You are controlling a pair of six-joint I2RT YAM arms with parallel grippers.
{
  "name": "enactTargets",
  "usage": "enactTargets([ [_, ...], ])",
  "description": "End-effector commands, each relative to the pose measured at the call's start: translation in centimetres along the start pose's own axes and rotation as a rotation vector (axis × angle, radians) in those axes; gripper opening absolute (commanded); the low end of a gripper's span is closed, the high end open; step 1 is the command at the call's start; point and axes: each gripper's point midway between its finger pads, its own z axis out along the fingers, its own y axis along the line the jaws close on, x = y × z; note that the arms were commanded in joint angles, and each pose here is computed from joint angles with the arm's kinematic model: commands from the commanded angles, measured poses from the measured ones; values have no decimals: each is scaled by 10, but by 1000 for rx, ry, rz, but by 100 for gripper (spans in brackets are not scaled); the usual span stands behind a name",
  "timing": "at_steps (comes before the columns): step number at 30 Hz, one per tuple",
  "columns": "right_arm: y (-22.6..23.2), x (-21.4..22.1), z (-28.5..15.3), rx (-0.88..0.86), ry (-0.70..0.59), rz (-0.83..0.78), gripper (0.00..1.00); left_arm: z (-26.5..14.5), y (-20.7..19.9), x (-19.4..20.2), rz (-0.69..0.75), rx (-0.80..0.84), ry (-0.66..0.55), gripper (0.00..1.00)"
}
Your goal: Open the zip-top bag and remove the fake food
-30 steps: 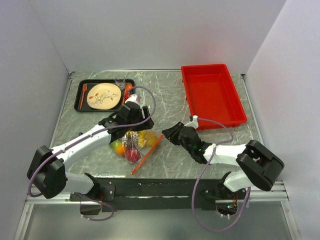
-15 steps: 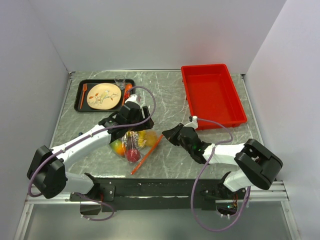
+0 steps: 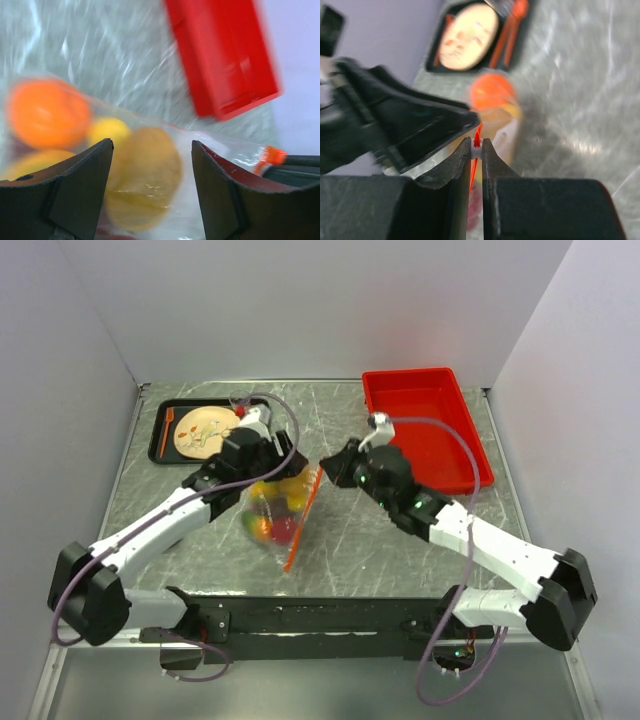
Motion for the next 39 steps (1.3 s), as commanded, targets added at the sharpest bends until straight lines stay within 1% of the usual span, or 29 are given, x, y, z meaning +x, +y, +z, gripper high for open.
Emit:
enactTargets([
  [1, 26, -36, -23, -59, 34, -245, 0, -48, -60, -101, 65, 288, -288, 70],
  [2, 38, -49, -25, -80, 22, -253, 0, -57, -62, -112, 78, 309, -325, 71],
  [3, 38, -47, -28, -77, 48, -285, 0, -64, -59, -126, 89, 310, -366, 70],
  [4, 42, -49, -29, -87, 55, -299, 0, -74, -65, -130, 116, 352, -380, 70],
  [5, 53, -56, -33, -120, 55, -306, 0, -79, -64, -135, 147, 361, -400, 68],
  [6, 52, -54, -34, -119, 81, -333, 0, -85, -60, -142, 164, 371, -423, 66],
  [7, 55, -56, -37, -125, 88, -344, 0, -94, -64, -147, 202, 412, -452, 65],
  [8, 63, -64, -39, -139, 83, -351, 0, -101, -73, -138, 268, 502, -425, 66],
  [9, 61, -62, -42, -128, 108, -367, 0, -107, -68, -144, 298, 523, -440, 65],
  [10, 62, -65, -44, -128, 110, -374, 0, -111, -73, -142, 347, 590, -442, 65],
  [11, 73, -70, -49, -165, 113, -378, 0, -118, -82, -127, 397, 707, -375, 66],
  [12, 76, -66, -53, -187, 142, -388, 0, -122, -78, -127, 420, 756, -355, 67],
  [13, 79, -64, -55, -203, 156, -391, 0, -124, -84, -128, 433, 842, -355, 66],
  [14, 86, -69, -60, -224, 155, -394, 0, -128, -86, -122, 455, 898, -327, 66],
  [15, 86, -67, -62, -227, 172, -398, 0, -133, -88, -109, 502, 972, -273, 67],
  [16, 88, -66, -65, -241, 185, -400, 0, -129, -87, -106, 512, 999, -248, 67],
  [17, 92, -69, -67, -250, 189, -403, 0, -134, -90, -102, 555, 1041, -246, 66],
  [18, 91, -65, -69, -252, 211, -407, 0, -136, -91, -95, 582, 1072, -219, 67],
  [23, 111, -58, -81, -339, 270, -418, 0, -137, -97, -73, 666, 1147, -159, 69],
  [24, 112, -56, -81, -341, 278, -420, 0, -135, -101, -62, 649, 1164, -112, 69],
  [25, 112, -54, -79, -337, 289, -421, 0, -134, -103, -60, 693, 1170, -129, 70],
  [26, 115, -55, -79, -344, 292, -423, 0, -133, -106, -55, 702, 1181, -117, 70],
  [27, 114, -55, -79, -341, 295, -423, 0, -132, -109, -45, 687, 1194, -81, 69],
  [28, 114, -52, -77, -335, 305, -422, 0, -132, -111, -41, 709, 1207, -79, 69],
  [33, 117, -51, -74, -337, 314, -429, 0, -132, -117, -23, 709, 1247, -36, 69],
  [36, 118, -49, -72, -338, 317, -429, 0, -133, -124, -9, 709, 1283, -2, 65],
  [37, 118, -49, -71, -335, 319, -429, 0, -130, -125, -9, 748, 1283, -23, 61],
  [38, 118, -50, -72, -334, 314, -430, 0, -126, -122, -3, 715, 1262, 22, 60],
  [39, 119, -51, -72, -334, 312, -430, 0, -123, -124, 0, 717, 1259, 25, 60],
])
